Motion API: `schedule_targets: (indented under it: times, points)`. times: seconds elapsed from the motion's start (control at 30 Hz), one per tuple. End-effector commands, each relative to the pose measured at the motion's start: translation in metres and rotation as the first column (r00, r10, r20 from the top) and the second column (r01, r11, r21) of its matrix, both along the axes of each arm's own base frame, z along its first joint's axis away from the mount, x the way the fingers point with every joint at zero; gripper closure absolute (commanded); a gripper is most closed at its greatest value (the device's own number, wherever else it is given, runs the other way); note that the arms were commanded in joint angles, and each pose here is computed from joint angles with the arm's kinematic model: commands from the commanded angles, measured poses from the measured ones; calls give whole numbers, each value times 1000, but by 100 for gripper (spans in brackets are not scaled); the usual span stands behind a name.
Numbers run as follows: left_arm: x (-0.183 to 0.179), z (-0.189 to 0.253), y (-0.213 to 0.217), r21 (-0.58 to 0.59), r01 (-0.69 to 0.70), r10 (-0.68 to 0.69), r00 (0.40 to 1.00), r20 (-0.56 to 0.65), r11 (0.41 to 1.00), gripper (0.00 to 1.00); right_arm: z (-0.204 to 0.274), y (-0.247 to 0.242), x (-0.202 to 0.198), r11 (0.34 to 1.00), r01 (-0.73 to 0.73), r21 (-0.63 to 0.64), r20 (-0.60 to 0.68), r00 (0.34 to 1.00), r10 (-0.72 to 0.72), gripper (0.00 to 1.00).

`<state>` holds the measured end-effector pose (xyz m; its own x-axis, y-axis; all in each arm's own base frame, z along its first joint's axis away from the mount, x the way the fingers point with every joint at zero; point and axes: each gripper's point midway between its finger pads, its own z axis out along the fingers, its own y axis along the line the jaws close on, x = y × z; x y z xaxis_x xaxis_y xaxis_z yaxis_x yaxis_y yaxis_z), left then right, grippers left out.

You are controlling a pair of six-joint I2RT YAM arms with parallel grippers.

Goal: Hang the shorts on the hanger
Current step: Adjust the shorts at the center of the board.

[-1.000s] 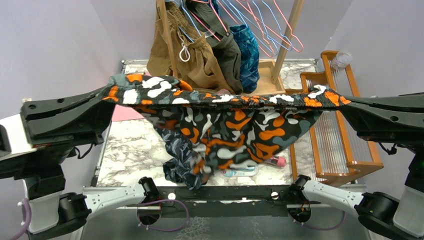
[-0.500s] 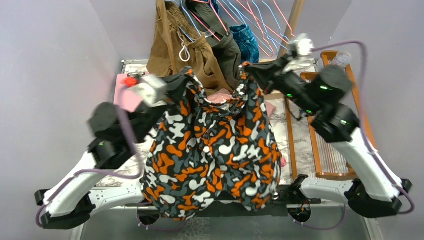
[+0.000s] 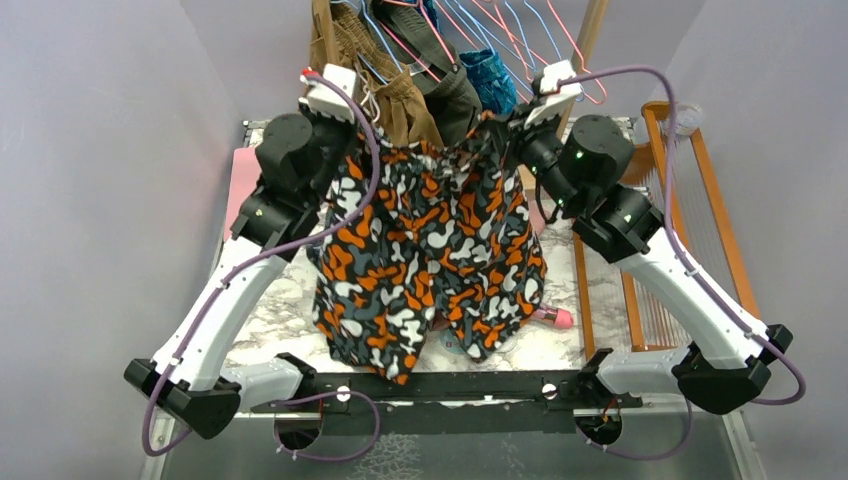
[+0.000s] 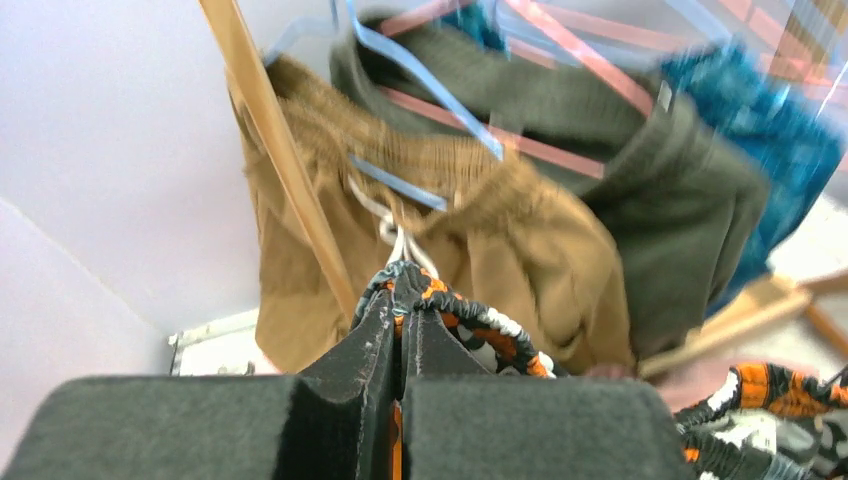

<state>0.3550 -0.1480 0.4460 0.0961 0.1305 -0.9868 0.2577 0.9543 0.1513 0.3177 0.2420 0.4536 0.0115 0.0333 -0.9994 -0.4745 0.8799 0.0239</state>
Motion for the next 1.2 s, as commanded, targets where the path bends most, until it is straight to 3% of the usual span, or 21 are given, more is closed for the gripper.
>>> schedule_targets:
  times: [0.0,0.1,0.2,0.27,0.47,0.57,0.7,0.93,1.03,1.17]
  points:
    - [-17,108,8,-177,55,-19,980,199,983,100,94,-20,-6,991,40,131,188,980,-64,99]
    - [-25,143,17,-212,38,16,969,248,976,100,118,-26,-19,985,6,171,239,970,-48,99]
    - [-34,137,26,-232,22,37,968,248,973,100,94,-32,-20,986,30,164,208,976,-65,99]
    - [-38,107,32,-229,-2,52,976,212,973,100,59,-36,-19,987,58,153,162,983,-83,99]
    - [-47,-50,31,-166,-26,20,999,-38,986,100,-71,-37,-28,990,74,122,-59,996,-67,99]
    - [-57,-108,25,-174,1,-25,990,-138,985,100,-121,-35,-37,991,58,122,-163,986,-37,99]
    - [-70,-149,21,-191,34,-73,977,-199,981,100,-167,-35,-48,993,46,111,-264,964,-15,99]
    - [-80,-141,8,-291,112,-163,974,-159,950,100,-158,-30,-60,990,-16,139,-264,963,53,99]
    - [-84,-170,1,-345,106,-193,954,-229,933,100,-189,-29,-64,990,9,137,-362,931,42,99]
    - [-84,-230,6,-365,-25,-133,907,-400,931,100,-243,-35,-70,990,84,111,-508,861,-16,99]
